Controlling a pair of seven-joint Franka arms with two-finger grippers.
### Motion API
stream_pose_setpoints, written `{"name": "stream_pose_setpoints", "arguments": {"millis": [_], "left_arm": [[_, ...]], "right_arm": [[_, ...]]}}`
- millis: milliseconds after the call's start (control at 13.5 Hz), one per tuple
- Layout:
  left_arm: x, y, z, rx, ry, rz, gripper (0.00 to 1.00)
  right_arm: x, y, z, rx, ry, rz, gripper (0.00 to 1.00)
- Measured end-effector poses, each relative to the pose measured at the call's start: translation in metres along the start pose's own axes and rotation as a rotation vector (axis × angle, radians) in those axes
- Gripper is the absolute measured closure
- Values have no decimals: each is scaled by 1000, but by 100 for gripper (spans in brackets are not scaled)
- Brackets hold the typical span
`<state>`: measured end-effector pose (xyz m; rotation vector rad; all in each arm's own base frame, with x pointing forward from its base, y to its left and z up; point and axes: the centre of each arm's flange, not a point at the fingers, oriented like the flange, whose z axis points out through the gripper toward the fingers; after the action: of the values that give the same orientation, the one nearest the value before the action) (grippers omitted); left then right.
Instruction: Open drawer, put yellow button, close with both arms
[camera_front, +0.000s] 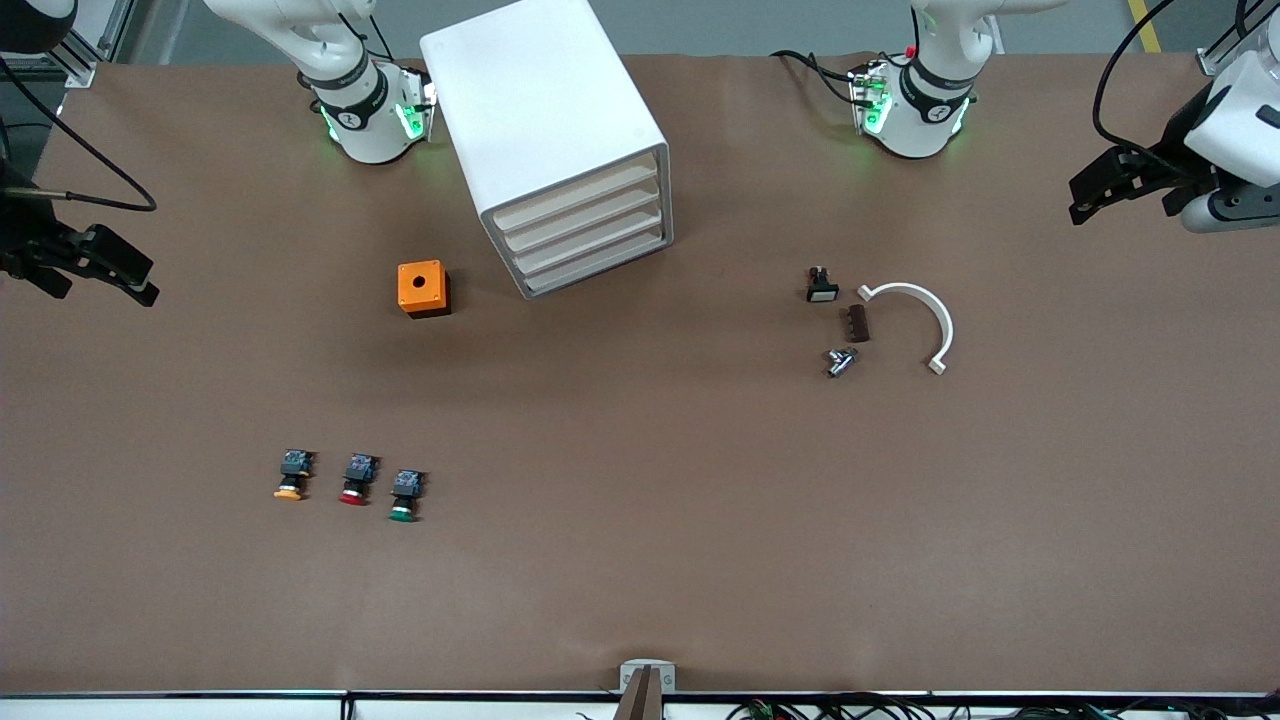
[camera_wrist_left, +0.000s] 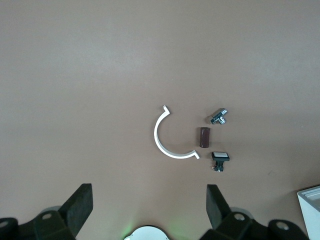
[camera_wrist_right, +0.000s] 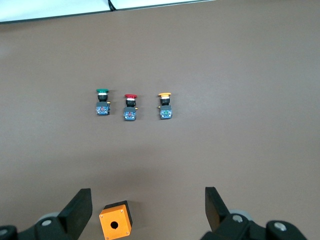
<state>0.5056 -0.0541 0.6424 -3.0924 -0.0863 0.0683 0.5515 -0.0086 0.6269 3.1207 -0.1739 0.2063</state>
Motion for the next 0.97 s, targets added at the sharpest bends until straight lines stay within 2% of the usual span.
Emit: {"name": "stream_pose_setpoints", "arguments": {"millis": [520, 966], "left_arm": [[17, 2, 9, -4, -24, 6, 0], [64, 22, 93, 5, -180, -18, 0]], "right_arm": [[0, -1, 0, 0, -1, -3, 0], [-1, -1, 0, -1, -9, -2, 0]]}}
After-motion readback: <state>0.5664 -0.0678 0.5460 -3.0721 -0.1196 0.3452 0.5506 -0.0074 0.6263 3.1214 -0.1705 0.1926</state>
